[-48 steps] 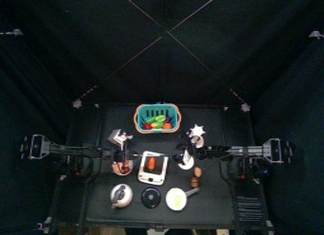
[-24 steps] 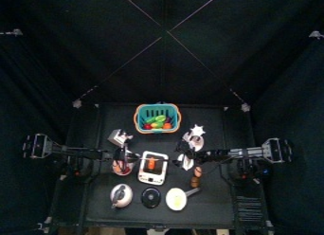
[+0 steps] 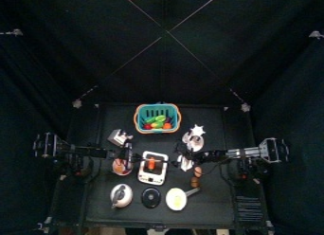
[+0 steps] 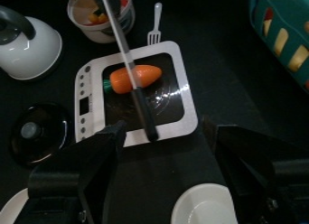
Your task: Adjust grip on cleaver
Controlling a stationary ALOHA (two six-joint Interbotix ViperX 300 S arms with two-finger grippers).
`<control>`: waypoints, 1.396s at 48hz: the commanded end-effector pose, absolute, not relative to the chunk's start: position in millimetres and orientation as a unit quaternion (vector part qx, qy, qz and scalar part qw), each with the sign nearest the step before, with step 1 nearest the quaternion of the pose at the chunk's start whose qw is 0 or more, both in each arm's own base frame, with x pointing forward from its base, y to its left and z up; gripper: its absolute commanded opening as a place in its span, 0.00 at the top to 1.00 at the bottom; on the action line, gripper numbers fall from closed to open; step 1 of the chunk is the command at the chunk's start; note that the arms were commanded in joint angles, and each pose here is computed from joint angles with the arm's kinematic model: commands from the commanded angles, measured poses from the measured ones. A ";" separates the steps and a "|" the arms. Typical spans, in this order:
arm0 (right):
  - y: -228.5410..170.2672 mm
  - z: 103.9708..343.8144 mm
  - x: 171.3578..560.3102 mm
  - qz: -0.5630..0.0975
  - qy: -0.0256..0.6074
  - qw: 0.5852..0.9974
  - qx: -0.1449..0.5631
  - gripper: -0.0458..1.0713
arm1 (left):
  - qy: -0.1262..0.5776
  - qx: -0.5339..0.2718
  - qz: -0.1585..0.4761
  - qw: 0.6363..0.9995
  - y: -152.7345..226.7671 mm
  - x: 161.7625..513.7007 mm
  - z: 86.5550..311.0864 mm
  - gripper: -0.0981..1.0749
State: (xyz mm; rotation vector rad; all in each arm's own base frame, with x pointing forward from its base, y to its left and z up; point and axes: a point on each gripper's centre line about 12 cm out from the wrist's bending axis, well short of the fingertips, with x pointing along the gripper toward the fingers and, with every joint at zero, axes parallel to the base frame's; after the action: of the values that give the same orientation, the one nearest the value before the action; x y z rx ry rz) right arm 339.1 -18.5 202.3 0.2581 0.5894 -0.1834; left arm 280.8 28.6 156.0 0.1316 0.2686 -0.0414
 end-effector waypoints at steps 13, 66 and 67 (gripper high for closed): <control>-15.7 198.0 364.0 -0.080 0.295 0.945 0.113 0.09 | 0.112 0.069 -0.015 0.991 34.4 286.7 164.4 0.56; -17.9 194.1 382.6 -0.081 0.297 0.945 0.109 0.62 | 0.144 0.042 0.002 0.989 34.7 274.8 148.1 0.56; -17.7 194.2 382.2 -0.081 0.297 0.945 0.110 0.62 | 0.144 0.041 0.001 0.989 34.6 274.8 148.0 0.56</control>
State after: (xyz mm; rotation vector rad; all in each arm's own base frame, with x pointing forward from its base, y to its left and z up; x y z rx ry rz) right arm 379.8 -17.4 173.3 0.2115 0.6634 -0.1688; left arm 273.1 33.9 145.9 0.0887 0.2967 -0.0023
